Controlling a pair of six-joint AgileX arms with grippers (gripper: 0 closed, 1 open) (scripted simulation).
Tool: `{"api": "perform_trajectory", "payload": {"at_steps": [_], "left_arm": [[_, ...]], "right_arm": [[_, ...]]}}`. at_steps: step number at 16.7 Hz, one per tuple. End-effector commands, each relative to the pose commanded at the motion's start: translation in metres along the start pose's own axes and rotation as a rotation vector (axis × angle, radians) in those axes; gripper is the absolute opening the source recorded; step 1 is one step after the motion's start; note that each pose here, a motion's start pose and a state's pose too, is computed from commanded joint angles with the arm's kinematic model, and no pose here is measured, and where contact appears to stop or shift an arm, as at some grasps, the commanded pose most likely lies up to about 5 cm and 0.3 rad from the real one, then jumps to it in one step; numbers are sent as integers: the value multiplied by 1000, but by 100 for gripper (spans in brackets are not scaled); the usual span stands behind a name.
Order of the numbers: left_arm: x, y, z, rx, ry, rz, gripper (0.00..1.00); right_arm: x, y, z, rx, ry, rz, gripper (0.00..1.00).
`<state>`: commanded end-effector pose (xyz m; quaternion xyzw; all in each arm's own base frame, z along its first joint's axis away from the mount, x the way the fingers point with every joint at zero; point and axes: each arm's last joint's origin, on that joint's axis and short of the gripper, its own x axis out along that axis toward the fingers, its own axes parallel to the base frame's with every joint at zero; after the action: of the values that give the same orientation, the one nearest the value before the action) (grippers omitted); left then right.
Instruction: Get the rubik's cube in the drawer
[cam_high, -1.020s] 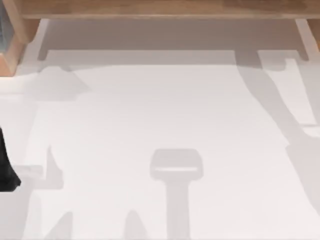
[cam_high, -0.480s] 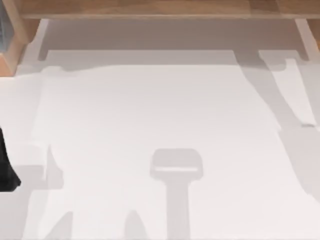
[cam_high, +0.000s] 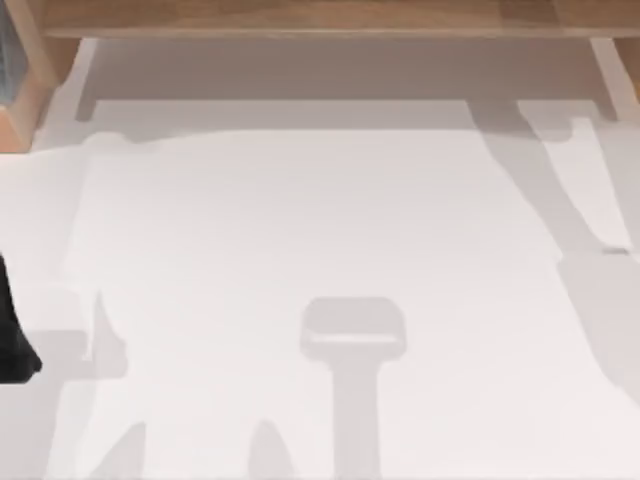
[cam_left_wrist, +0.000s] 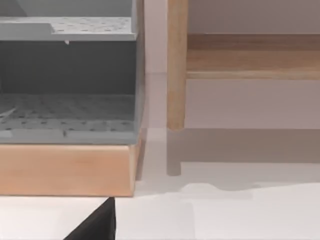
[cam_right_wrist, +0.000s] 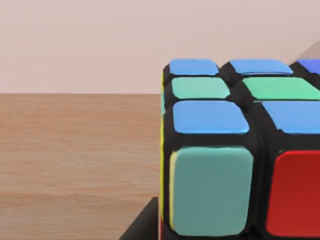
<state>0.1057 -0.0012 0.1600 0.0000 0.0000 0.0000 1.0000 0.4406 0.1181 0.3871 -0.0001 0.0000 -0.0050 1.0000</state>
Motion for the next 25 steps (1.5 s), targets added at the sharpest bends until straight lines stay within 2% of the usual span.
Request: {"api": "perform_trajectory", "payload": {"at_steps": [6, 7, 16, 25], "left_arm": [[0, 0, 0, 0, 0, 0, 100], [0, 0, 0, 0, 0, 0, 100], [0, 0, 0, 0, 0, 0, 100], [0, 0, 0, 0, 0, 0, 100]], "right_arm": [[0, 0, 0, 0, 0, 0, 2], [0, 0, 0, 0, 0, 0, 0], [-2, 1, 2, 2, -2, 3, 0], [-19, -1, 20, 4, -2, -1, 0]]}}
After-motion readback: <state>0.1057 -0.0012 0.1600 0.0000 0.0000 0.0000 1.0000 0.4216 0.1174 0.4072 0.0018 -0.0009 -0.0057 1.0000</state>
